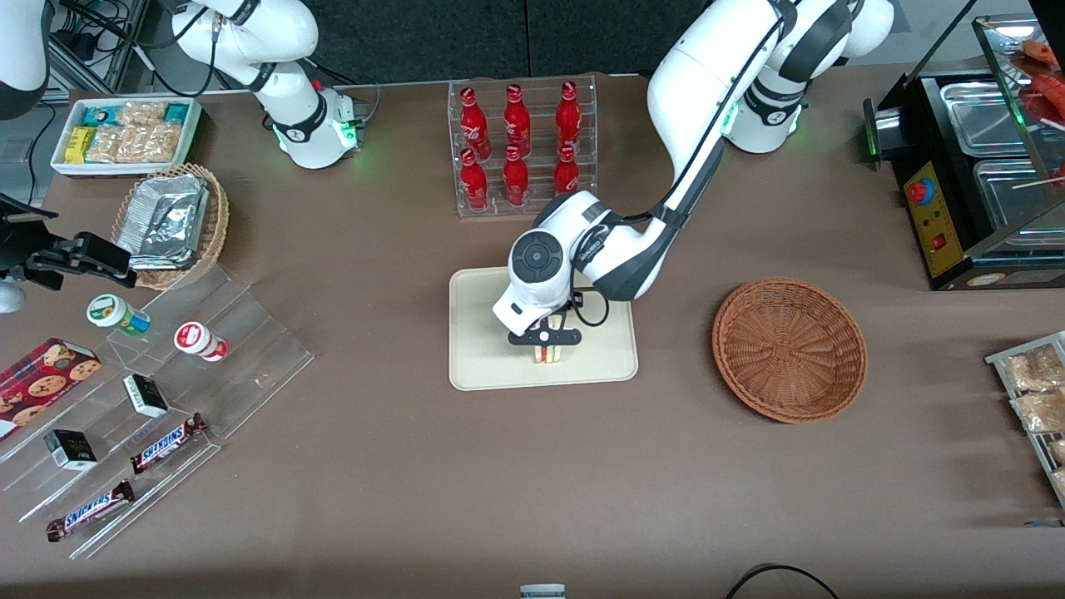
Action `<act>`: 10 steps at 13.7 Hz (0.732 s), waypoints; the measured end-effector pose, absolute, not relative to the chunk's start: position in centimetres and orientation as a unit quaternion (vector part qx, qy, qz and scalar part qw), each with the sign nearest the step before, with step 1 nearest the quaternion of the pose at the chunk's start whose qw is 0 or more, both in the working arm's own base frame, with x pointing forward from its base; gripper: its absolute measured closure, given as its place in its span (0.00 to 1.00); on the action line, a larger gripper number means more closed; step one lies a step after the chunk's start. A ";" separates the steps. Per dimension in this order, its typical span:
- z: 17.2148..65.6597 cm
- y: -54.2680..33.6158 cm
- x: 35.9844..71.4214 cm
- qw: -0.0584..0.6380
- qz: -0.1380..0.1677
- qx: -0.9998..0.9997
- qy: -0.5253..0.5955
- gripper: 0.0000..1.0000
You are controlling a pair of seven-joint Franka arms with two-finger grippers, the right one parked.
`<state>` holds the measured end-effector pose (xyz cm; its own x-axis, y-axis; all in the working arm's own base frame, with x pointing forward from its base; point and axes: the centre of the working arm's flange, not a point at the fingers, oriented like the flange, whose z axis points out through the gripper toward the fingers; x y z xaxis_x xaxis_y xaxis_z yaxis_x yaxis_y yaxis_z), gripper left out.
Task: Place sandwich from basket to tray
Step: 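Lower the sandwich onto the tray and open the left gripper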
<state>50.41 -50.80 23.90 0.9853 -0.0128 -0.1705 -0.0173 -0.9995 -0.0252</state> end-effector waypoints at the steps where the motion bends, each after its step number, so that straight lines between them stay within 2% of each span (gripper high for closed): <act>1: 23.8 -50.8 50.4 0.014 0.086 -0.996 0.007 0.85; 3: 23.7 -50.8 50.4 0.014 0.087 -0.996 0.007 0.69; 10: 24.4 -51.0 50.7 0.008 0.081 -0.997 0.007 0.01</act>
